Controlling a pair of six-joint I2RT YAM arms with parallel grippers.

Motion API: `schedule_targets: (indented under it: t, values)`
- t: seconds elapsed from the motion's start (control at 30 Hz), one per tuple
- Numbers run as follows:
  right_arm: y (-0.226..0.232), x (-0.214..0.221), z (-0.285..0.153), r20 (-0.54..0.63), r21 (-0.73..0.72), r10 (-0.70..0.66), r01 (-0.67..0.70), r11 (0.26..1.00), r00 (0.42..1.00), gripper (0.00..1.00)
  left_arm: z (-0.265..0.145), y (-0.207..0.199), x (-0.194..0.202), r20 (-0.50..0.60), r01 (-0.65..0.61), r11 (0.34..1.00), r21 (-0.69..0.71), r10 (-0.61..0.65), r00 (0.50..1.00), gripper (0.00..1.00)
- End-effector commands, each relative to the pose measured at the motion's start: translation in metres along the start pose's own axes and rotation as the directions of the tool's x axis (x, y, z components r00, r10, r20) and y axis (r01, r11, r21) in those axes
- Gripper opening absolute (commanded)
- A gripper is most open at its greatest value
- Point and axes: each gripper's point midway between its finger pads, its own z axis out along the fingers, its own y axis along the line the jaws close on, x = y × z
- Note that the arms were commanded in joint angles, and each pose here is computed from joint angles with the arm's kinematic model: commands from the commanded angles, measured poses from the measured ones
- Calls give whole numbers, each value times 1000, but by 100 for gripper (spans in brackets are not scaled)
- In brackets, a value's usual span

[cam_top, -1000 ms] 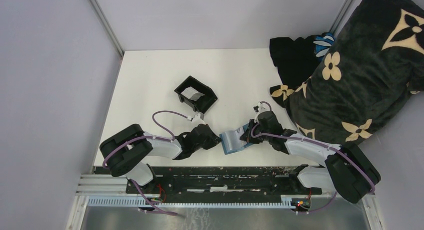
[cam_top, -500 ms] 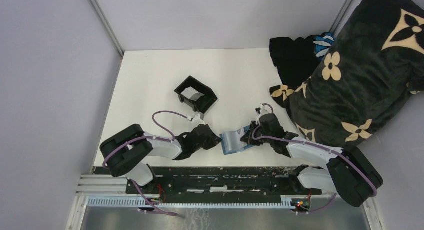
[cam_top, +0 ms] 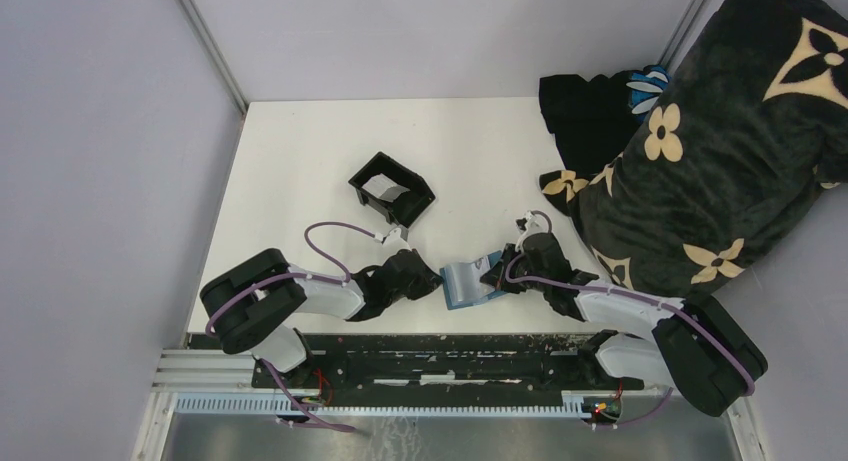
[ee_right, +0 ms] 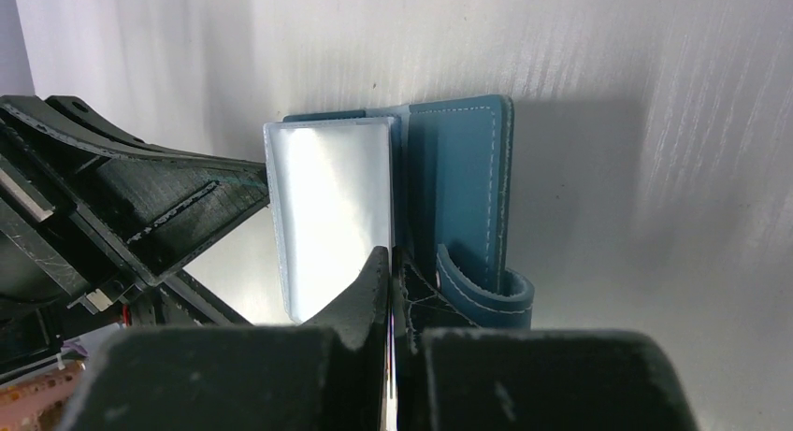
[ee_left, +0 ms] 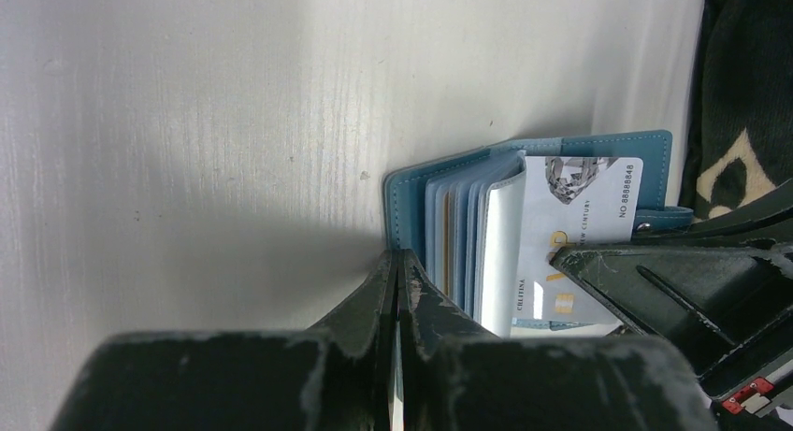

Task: Put the credit cards into the card holder
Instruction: Insert the credit card into the card holder.

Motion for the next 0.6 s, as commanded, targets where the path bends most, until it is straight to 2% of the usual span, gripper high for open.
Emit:
schedule_targets:
  t: [0.0, 0.2, 0.57]
  values:
    - [-4, 20, 2, -58, -14, 47, -48, 999, 997, 1, 2, 12, 13, -35, -10, 999, -48, 8, 999, 7]
    - [-5, 20, 6, -56, -11, 55, -55, 998, 997, 1, 2, 10, 15, -40, -12, 999, -43, 11, 999, 7]
    - [4, -20, -34, 5, 119, -139, 137, 983, 990, 1, -12, -2, -6, 30, -38, 999, -33, 39, 999, 7]
